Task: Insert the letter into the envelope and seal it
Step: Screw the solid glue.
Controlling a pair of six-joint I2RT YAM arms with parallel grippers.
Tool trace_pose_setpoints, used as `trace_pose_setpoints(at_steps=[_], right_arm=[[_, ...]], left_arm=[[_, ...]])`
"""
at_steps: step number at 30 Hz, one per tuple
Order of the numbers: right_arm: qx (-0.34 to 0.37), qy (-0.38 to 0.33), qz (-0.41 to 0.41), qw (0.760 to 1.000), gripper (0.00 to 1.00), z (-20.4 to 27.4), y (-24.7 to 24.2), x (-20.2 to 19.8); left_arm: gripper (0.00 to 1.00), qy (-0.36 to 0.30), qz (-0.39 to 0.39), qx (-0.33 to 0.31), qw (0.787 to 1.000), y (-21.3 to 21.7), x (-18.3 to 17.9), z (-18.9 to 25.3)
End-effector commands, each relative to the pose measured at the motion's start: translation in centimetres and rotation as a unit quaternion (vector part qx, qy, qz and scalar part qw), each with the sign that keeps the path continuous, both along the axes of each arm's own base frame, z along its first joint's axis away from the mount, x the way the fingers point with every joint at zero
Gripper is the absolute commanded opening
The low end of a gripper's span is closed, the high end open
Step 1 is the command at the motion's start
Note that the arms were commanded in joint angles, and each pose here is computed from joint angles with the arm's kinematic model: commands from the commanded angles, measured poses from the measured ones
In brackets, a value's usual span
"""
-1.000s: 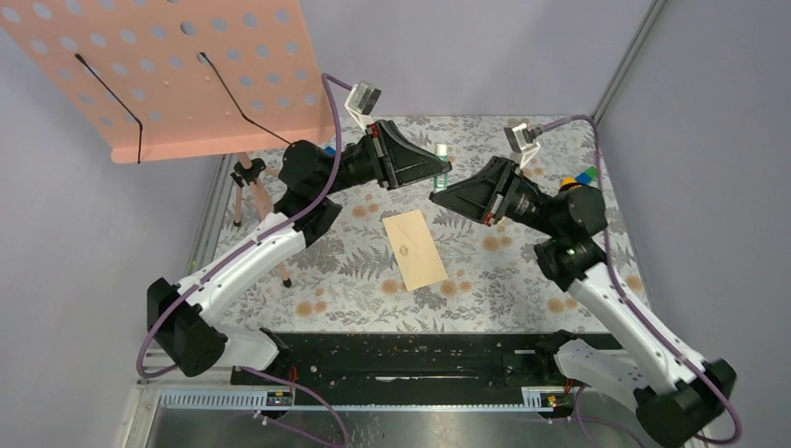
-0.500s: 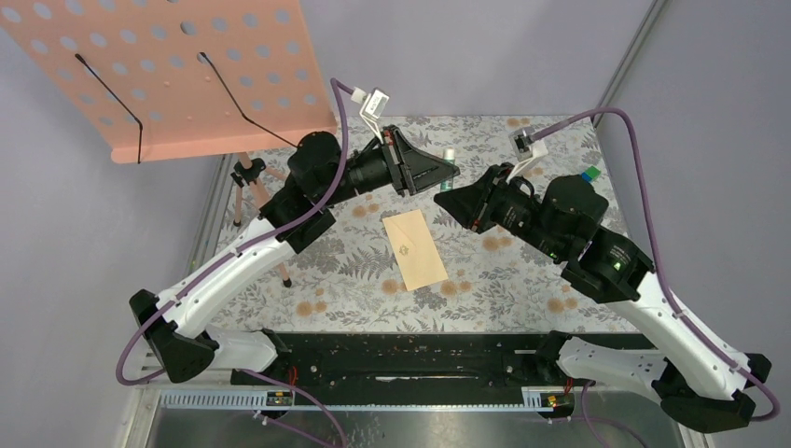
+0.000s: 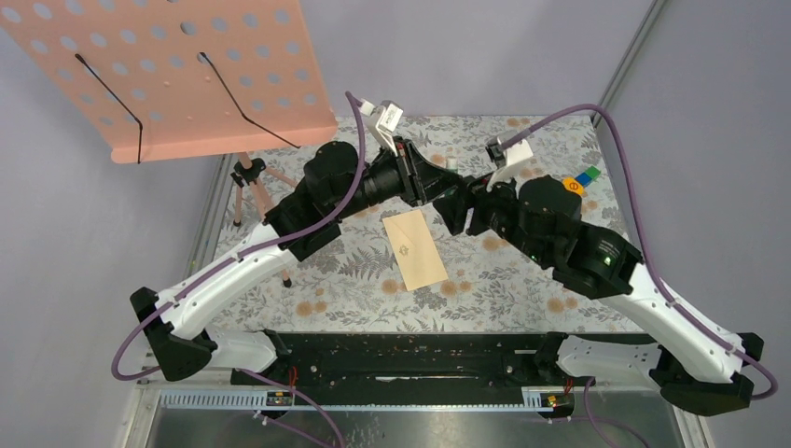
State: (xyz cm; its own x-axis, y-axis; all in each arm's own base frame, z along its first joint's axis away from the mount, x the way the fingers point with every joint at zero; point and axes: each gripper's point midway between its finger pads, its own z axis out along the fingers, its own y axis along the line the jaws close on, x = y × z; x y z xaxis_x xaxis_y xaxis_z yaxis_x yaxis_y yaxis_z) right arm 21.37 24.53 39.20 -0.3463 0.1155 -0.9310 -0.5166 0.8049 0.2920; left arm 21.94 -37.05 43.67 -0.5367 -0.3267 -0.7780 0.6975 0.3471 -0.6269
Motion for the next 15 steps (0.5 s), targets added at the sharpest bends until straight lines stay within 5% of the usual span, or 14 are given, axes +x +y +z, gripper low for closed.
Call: trace_pose_setpoints(at_steps=[1,6,10,15], right_arm=[[0.017,-0.078,0.080,0.994,0.68,2.4,-1.5,-2.2],[0.137,-0.039,0.193,0.971,0.73,2.4,-2.5,-5.6],[0.245,-0.019,0.348,0.905,0.74,4.5,-1.0,-8.9],[0.332,-0.016,0.428,0.840,0.73,7.6,-0.8,-9.7]], left_arm=[[0.00,-0.040,-0.094,-0.051,0.993,0.8,-3.4,3.9],[0.00,-0.087,-0.210,-0.142,0.963,2.8,-6.5,7.5],[0.00,-0.113,-0.279,-0.177,0.937,3.8,-9.0,9.2],[0.00,-0.126,-0.324,-0.204,0.915,4.6,-10.8,10.6]])
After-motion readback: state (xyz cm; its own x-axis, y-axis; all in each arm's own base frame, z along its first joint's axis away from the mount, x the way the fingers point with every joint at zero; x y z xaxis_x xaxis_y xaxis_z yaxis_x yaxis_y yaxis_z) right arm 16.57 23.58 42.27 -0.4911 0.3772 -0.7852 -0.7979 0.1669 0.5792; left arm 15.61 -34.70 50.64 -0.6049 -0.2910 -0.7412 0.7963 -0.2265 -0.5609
